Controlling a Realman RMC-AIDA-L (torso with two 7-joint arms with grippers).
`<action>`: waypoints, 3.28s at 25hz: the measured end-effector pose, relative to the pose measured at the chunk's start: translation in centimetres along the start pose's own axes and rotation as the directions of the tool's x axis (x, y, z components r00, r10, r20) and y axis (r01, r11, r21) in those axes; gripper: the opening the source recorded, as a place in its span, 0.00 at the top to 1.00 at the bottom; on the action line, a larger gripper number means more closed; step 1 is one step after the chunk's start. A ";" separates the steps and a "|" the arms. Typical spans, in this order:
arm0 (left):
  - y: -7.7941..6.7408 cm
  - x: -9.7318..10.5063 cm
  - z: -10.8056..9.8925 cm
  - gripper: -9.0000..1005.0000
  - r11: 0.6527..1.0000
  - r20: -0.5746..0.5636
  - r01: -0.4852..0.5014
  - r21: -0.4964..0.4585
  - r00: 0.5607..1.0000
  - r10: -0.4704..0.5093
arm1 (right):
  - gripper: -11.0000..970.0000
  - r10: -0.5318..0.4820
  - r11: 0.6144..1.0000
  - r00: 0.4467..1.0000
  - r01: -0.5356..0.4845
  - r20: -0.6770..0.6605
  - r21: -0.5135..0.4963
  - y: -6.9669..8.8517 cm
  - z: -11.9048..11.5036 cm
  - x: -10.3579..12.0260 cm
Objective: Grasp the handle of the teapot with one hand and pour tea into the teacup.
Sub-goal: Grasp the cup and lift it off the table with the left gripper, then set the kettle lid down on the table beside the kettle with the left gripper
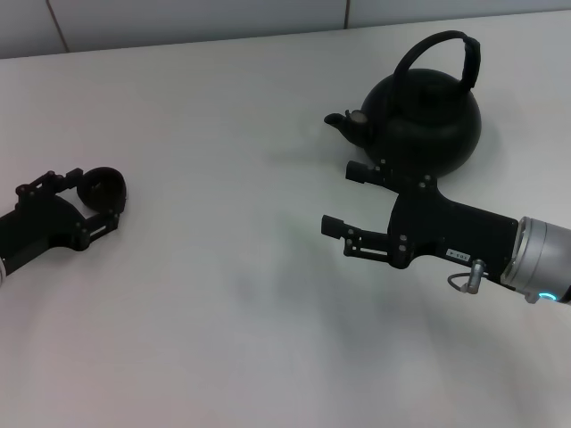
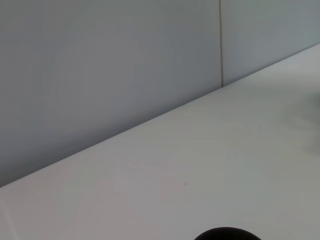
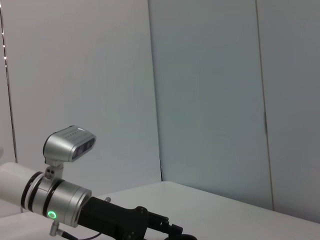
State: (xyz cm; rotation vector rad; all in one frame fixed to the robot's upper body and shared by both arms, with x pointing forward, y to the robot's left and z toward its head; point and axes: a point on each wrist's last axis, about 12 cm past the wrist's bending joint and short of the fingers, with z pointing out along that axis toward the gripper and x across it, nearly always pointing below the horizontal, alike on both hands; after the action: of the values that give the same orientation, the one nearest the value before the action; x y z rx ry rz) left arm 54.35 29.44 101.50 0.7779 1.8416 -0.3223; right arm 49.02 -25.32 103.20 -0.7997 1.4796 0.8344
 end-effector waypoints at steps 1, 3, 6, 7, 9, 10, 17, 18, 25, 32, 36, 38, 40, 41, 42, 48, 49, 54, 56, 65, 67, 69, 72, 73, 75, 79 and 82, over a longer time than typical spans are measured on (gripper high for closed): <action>0.0 0.0 0.0 0.23 1.000 0.000 0.000 0.000 1.000 0.000 | 0.15 0.000 1.000 1.000 0.000 0.000 0.000 0.0 0.0 0.0; 0.0 0.0 0.0 0.28 1.000 0.000 -0.001 0.001 1.000 0.001 | 0.15 0.000 1.000 1.000 0.000 0.000 0.000 0.0 0.0 0.0; -0.1 0.0 0.0 0.32 1.000 0.000 0.000 0.004 1.000 0.000 | 0.15 0.000 1.000 1.000 0.000 0.000 0.000 0.0 0.0 0.0; -0.1 0.1 -0.1 0.32 1.000 0.002 0.000 0.006 1.000 0.000 | 0.15 0.000 1.000 1.000 0.000 0.000 0.000 0.0 0.0 0.0; -0.3 0.0 -0.2 0.32 1.000 0.013 0.000 0.017 1.000 0.000 | 0.15 0.000 1.000 1.000 0.000 0.000 0.000 0.0 0.0 0.0; -0.3 0.0 -0.2 0.32 1.000 0.013 0.000 0.017 1.000 0.000 | 0.15 0.000 1.000 1.000 0.000 0.000 0.000 0.0 0.0 0.0; -1.8 -1.4 -1.1 0.32 0.988 0.159 -0.019 0.154 0.987 -0.005 | 0.15 0.002 1.000 1.000 -0.002 -0.008 0.011 0.0 -0.2 0.2; -2.0 -1.6 -1.2 0.32 0.984 0.175 -0.026 0.174 0.985 -0.005 | 0.15 0.002 1.000 1.000 -0.002 -0.008 0.011 0.0 -0.2 0.2; -4.4 -1.7 -0.9 0.32 0.935 0.200 -0.159 0.318 0.975 0.098 | 0.15 0.002 1.000 1.000 -0.002 -0.011 0.019 0.0 -0.4 0.3; -5.8 -1.7 -0.5 0.32 0.895 0.191 -0.211 0.393 0.971 0.145 | 0.15 0.004 1.000 1.000 -0.004 -0.007 0.025 0.2 -0.7 0.4; -5.8 -1.5 -0.6 0.32 0.895 0.187 -0.210 0.393 0.971 0.146 | 0.15 0.004 1.000 1.000 -0.004 -0.006 0.026 0.2 -0.8 0.4; -5.8 -1.4 -0.6 0.32 0.896 0.182 -0.209 0.391 0.972 0.147 | 0.15 0.004 1.000 1.000 -0.004 -0.005 0.027 0.2 -0.8 0.4; -5.8 -1.3 -0.6 0.32 0.898 0.178 -0.207 0.389 0.973 0.147 | 0.15 0.004 1.000 1.000 -0.004 -0.005 0.027 0.2 -0.8 0.4; -5.8 -1.3 -0.7 0.32 0.899 0.175 -0.206 0.387 0.973 0.148 | 0.15 0.004 1.000 1.000 -0.004 -0.005 0.027 0.2 -0.8 0.4; -5.8 -1.2 -0.7 0.32 0.900 0.171 -0.204 0.385 0.974 0.148 | 0.15 0.004 1.000 1.000 -0.004 -0.005 0.027 0.2 -0.8 0.4; -5.8 -0.9 -0.8 0.32 0.904 0.157 -0.197 0.379 0.977 0.148 | 0.15 0.001 1.000 1.000 -0.001 -0.003 0.025 0.1 -0.7 0.3; -5.8 -0.8 -0.8 0.32 0.905 0.155 -0.197 0.378 0.977 0.147 | 0.15 0.001 1.000 1.000 -0.001 -0.003 0.025 0.1 -0.7 0.3; -5.8 -0.7 -0.9 0.32 0.906 0.153 -0.196 0.376 0.977 0.148 | 0.15 -0.001 1.000 1.000 0.001 -0.003 0.023 0.1 -0.6 0.3; -5.7 -0.7 -0.9 0.32 0.907 0.146 -0.196 0.372 0.978 0.151 | 0.15 -0.001 1.000 1.000 0.002 -0.003 0.023 0.0 -0.6 0.3; -5.8 -0.5 -0.7 0.32 0.903 0.132 -0.203 0.379 0.978 0.164 | 0.15 -0.004 1.000 1.000 0.004 -0.003 0.020 0.0 -0.4 0.2; -5.8 -0.6 -0.7 0.32 0.903 0.132 -0.204 0.378 0.977 0.165 | 0.15 -0.005 1.000 1.000 0.005 -0.003 0.020 -0.1 -0.3 0.2; -5.8 -0.6 -0.7 0.32 0.903 0.131 -0.203 0.378 0.977 0.165 | 0.15 -0.005 1.000 1.000 0.005 -0.003 0.019 -0.1 -0.3 0.1; -5.7 -0.6 -0.6 0.32 0.904 0.127 -0.204 0.375 0.978 0.168 | 0.15 -0.006 1.000 1.000 0.006 -0.003 0.019 -0.1 -0.2 0.1; -5.7 -0.6 -0.6 0.32 0.904 0.127 -0.204 0.375 0.978 0.168 | 0.15 -0.006 1.000 1.000 0.006 -0.003 0.019 -0.1 -0.2 0.1; -5.6 -0.5 -0.6 0.32 0.906 0.122 -0.205 0.370 0.978 0.171 | 0.15 -0.006 1.000 1.000 0.006 -0.003 0.018 -0.1 -0.2 0.1; -5.6 -0.5 -0.5 0.32 0.907 0.118 -0.206 0.366 0.978 0.174 | 0.15 -0.007 1.000 1.000 0.007 -0.003 0.017 -0.1 -0.1 0.1; -5.6 -0.5 -0.5 0.32 0.908 0.117 -0.203 0.366 0.978 0.172 | 0.15 -0.007 1.000 1.000 0.007 -0.004 0.018 -0.1 -0.1 0.1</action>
State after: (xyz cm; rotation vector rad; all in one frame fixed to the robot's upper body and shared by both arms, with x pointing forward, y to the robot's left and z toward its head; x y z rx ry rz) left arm 50.48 25.37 101.40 1.1811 1.6304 -0.5857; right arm 49.09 -25.49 103.11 -0.7932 1.4845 0.8140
